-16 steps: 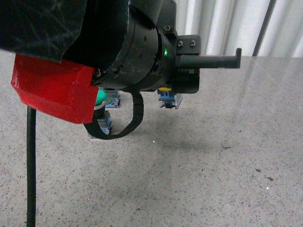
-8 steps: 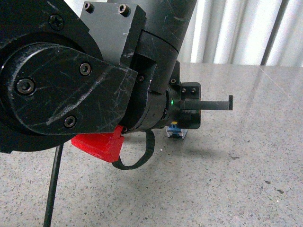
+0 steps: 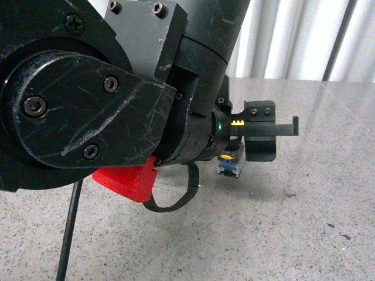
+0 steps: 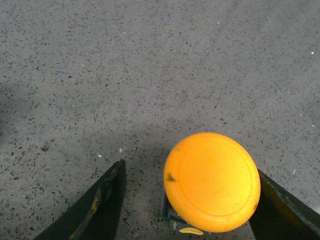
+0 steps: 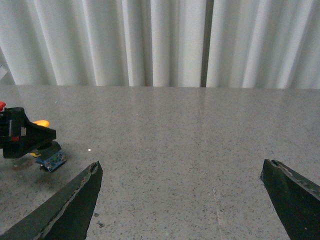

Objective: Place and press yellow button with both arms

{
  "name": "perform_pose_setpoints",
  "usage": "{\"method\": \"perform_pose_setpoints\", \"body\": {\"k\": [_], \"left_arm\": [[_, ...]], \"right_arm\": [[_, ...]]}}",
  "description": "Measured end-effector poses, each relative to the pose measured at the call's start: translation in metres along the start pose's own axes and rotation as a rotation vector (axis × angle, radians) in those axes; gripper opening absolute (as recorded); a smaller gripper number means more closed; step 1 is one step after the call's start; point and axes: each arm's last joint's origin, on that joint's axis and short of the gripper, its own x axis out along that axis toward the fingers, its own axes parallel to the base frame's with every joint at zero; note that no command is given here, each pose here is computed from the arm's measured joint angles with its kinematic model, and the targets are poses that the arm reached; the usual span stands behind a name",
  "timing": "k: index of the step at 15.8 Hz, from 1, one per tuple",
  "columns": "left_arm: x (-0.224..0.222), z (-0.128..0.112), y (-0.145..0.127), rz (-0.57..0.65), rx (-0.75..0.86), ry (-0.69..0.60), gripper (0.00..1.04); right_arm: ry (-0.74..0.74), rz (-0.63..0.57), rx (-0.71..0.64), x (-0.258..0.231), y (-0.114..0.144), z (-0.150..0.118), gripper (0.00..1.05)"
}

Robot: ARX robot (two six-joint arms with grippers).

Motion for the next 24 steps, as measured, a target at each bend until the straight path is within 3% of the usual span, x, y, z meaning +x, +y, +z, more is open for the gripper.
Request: {"method": "perform_pose_setpoints", "body": {"k": [3, 6, 8, 11, 14, 16, 19, 23, 24], "left_arm": [[-0.006, 0.007, -0.002, -0.019, -0.001, -0.018, 1.0], [-0.021, 0.024, -0.005, -0.041, 0.037, -0.076, 0.98], [-0.041, 0.046, 0.004, -0.006, 0.141, -0.184, 0.98], [-0.086, 0.078, 0.04, 0.156, 0.305, -0.348, 0.98], [-0.116, 0.088, 0.067, 0.265, 0.375, -0.427, 0.98], [-0.154, 0.077, 0.092, 0.389, 0.26, -0.536, 0.82], [-0.207, 0.022, 0.129, 0.418, 0.126, -0.573, 0.49], [-0.217, -0.027, 0.142, 0.382, 0.112, -0.546, 0.04], [-0.22, -0.033, 0.144, 0.385, 0.11, -0.554, 0.04]], "right_arm": [[0.0, 0.0, 0.0, 0.0, 0.0, 0.0, 0.98], [0.0, 0.0, 0.0, 0.0, 0.0, 0.0, 0.98], [0.0, 0.0, 0.0, 0.0, 0.0, 0.0, 0.98], [0.0, 0.0, 0.0, 0.0, 0.0, 0.0, 0.98], [0.0, 0.0, 0.0, 0.0, 0.0, 0.0, 0.98], [0.0, 0.0, 0.0, 0.0, 0.0, 0.0, 0.98], [0.0, 0.0, 0.0, 0.0, 0.0, 0.0, 0.98], [0.0, 0.0, 0.0, 0.0, 0.0, 0.0, 0.98], [0.0, 0.0, 0.0, 0.0, 0.0, 0.0, 0.98]]}}
